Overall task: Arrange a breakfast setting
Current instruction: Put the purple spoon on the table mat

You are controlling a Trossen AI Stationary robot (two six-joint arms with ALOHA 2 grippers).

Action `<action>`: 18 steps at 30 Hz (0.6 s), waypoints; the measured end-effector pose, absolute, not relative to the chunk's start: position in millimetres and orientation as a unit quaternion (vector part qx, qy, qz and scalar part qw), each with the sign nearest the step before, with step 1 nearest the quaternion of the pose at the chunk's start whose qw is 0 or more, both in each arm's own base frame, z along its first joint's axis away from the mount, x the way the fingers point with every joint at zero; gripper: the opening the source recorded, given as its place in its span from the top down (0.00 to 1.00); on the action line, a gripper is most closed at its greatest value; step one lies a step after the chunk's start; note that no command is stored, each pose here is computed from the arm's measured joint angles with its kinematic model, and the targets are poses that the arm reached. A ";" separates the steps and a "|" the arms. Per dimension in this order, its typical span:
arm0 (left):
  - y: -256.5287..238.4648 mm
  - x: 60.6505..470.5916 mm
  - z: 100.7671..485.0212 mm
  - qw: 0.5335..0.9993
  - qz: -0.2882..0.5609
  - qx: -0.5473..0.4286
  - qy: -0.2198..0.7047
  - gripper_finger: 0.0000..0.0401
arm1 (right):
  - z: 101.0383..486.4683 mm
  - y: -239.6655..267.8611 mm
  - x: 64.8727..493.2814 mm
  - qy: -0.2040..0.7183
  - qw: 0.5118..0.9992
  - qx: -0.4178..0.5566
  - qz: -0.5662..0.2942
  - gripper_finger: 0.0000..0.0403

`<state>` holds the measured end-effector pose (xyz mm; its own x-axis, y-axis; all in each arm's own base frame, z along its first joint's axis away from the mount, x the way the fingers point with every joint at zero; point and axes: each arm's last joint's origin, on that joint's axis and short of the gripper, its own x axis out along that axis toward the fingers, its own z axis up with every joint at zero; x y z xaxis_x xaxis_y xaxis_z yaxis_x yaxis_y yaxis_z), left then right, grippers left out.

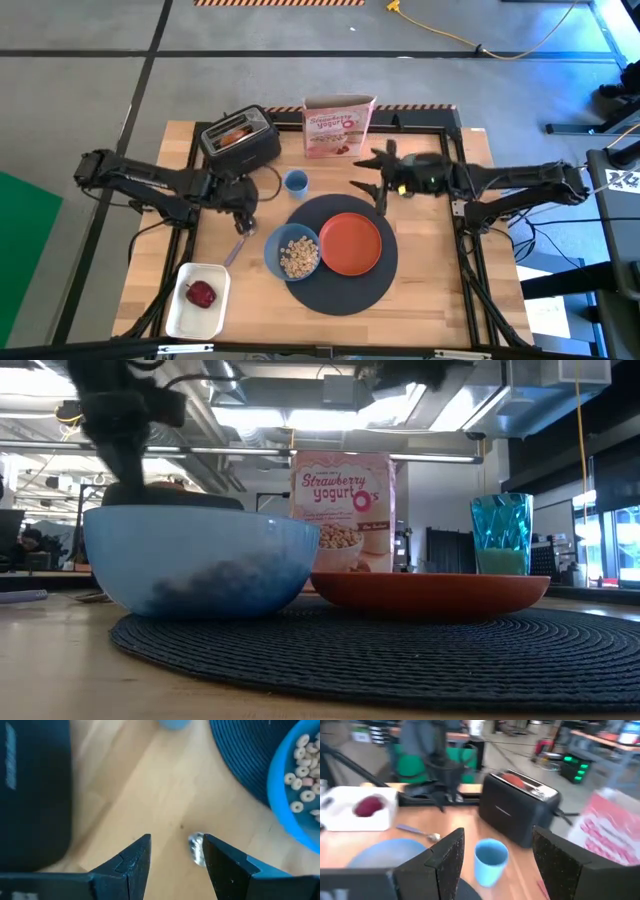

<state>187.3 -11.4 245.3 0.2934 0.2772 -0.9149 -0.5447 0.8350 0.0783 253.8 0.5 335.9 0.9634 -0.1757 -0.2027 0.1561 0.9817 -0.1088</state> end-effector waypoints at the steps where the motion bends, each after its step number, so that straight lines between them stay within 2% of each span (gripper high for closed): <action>1: -14.7 186.0 241.7 0.792 0.262 -0.133 0.535 0.57 | 330.6 5.9 250.8 0.108 0.988 -0.049 -0.099 0.46; 8: -36.0 176.0 211.4 0.771 0.291 -0.192 0.532 0.57 | 336.7 31.6 228.3 0.084 0.976 -0.091 -0.178 0.46; 13: -47.0 169.1 186.6 0.757 0.289 -0.252 0.529 0.57 | 344.4 39.4 216.0 0.070 0.977 -0.095 -0.180 0.46; 18: -54.7 165.9 172.9 0.755 0.285 -0.288 0.515 0.57 | 338.8 38.1 214.7 0.098 0.973 -0.105 -0.183 0.46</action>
<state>165.9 -54.7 172.9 0.3067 0.1345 -0.9422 -0.7278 0.6711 -0.1411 214.7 38.1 338.8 0.9137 -0.3767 -0.1522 0.3355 0.9108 -0.2405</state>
